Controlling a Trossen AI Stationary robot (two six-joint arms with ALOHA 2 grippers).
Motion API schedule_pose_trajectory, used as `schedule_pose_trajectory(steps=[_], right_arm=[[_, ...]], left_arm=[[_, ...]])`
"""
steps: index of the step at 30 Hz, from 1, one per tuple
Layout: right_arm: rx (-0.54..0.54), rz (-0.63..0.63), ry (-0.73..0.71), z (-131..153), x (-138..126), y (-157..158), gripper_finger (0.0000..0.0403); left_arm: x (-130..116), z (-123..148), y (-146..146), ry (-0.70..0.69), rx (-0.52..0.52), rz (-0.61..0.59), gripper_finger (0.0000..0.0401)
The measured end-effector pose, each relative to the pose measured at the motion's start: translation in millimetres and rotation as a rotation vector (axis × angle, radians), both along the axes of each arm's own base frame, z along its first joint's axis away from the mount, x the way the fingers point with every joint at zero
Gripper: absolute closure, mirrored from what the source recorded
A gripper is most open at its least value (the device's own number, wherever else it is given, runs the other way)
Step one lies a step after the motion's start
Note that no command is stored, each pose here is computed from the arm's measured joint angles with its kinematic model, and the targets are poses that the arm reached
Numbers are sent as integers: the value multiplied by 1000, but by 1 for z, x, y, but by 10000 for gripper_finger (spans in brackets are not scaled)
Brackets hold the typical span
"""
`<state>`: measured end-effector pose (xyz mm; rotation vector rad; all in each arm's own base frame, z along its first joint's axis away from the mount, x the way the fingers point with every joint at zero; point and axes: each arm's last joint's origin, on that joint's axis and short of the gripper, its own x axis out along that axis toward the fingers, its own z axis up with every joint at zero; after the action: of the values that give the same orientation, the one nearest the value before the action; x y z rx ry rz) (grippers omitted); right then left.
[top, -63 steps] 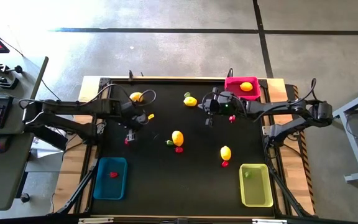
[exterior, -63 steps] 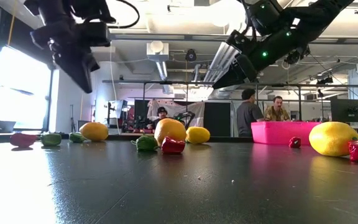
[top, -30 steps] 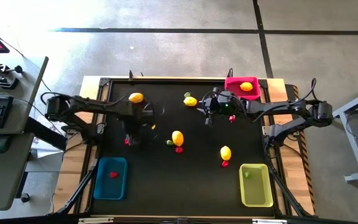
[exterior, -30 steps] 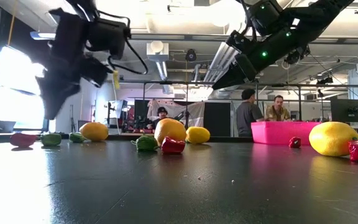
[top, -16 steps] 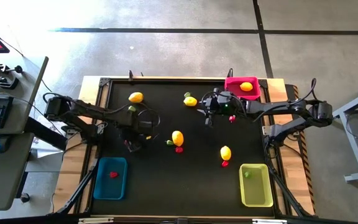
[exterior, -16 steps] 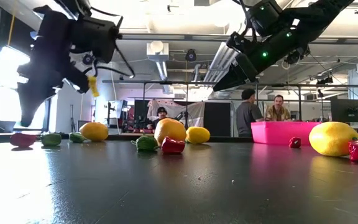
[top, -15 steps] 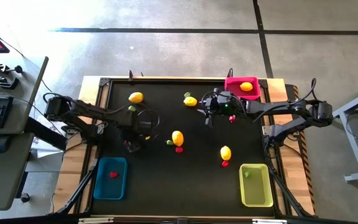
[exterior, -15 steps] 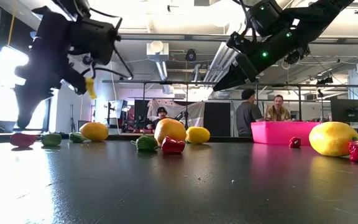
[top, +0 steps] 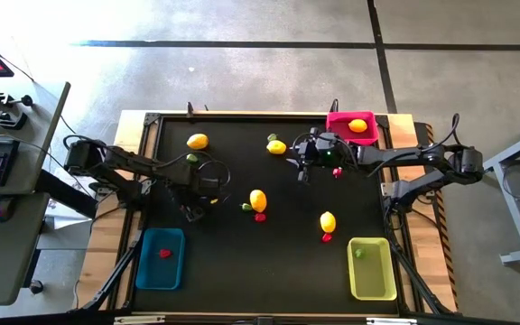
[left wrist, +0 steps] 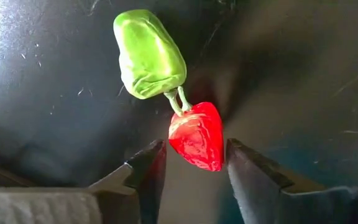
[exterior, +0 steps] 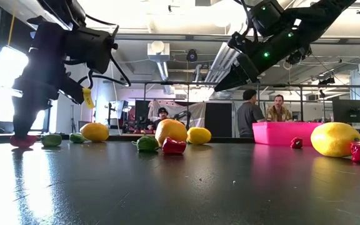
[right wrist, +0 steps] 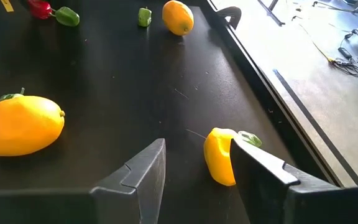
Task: Sort produce into baskets
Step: Put the red chilli pepper into the blue bin
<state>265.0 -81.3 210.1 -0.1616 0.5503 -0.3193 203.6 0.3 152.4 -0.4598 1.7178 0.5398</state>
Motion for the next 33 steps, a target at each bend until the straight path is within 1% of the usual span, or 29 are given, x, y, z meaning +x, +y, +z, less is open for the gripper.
schedule_pose_trajectory(steps=[8, 13, 18, 23, 27, 30, 33], right_arm=[[-5, 3, 2, 0, 0, 0, 231], [-6, 4, 2, 0, 0, 0, 231], [-6, 4, 2, 0, 0, 0, 231], [-6, 4, 2, 0, 0, 0, 231], [-6, 4, 2, 0, 0, 0, 231], [-6, 4, 2, 0, 0, 0, 231], [-6, 4, 2, 0, 0, 0, 231]], left_arm=[[0, 0, 0, -2, -10, -46, 320], [1, 2, 0, 0, -16, -76, 350], [7, 13, -1, -3, -18, -90, 354], [19, 31, -9, -55, -18, -126, 354], [25, 49, -20, -59, -23, -184, 354], [25, 62, -33, -39, -36, -233, 354], [23, 68, -47, -37, -70, -259, 354]])
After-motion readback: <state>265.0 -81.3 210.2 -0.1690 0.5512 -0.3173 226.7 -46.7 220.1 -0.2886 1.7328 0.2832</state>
